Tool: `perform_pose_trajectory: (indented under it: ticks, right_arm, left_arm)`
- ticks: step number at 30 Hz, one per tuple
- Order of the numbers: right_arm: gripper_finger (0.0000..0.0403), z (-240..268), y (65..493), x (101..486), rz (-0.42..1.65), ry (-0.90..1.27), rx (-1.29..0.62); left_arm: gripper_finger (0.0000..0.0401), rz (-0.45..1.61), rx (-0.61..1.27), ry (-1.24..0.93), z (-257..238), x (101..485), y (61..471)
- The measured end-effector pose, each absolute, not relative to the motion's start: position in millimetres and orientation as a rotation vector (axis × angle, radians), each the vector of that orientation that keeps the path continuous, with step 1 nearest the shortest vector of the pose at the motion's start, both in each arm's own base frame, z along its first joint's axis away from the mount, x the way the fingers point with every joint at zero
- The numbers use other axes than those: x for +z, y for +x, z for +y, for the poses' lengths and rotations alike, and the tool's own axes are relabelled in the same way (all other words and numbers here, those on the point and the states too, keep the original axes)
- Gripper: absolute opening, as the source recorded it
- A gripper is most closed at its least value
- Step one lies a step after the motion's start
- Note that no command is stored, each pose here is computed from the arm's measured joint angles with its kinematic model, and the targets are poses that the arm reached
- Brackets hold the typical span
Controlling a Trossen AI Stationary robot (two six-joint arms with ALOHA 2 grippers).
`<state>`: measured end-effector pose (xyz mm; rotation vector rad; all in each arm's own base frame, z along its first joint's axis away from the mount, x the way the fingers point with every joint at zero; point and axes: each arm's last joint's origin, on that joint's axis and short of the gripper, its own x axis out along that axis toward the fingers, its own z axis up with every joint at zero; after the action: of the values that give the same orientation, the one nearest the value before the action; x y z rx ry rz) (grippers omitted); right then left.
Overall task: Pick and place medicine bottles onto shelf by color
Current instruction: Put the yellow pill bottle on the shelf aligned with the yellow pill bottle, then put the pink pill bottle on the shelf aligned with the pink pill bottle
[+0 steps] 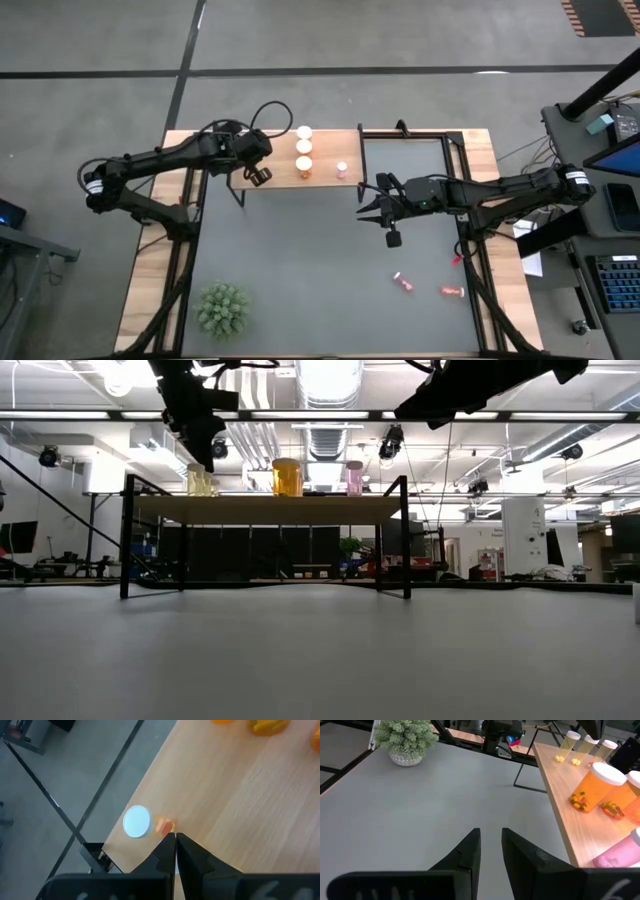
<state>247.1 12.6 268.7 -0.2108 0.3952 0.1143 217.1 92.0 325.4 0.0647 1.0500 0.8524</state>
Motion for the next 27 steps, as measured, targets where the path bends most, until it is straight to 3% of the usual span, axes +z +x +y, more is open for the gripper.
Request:
perform_pose_trajectory:
  ticks: [20,27]
  right_arm:
    - [0.0068,13,247,269,0.395,-0.207,0.113]
    - [0.0068,13,247,268,0.405,-0.173,0.107]
  left_arm:
    - [0.0000,1.007,0.849,0.063,92,339,218]
    - [0.0000,0.894,0.779,0.072,76,369,225]
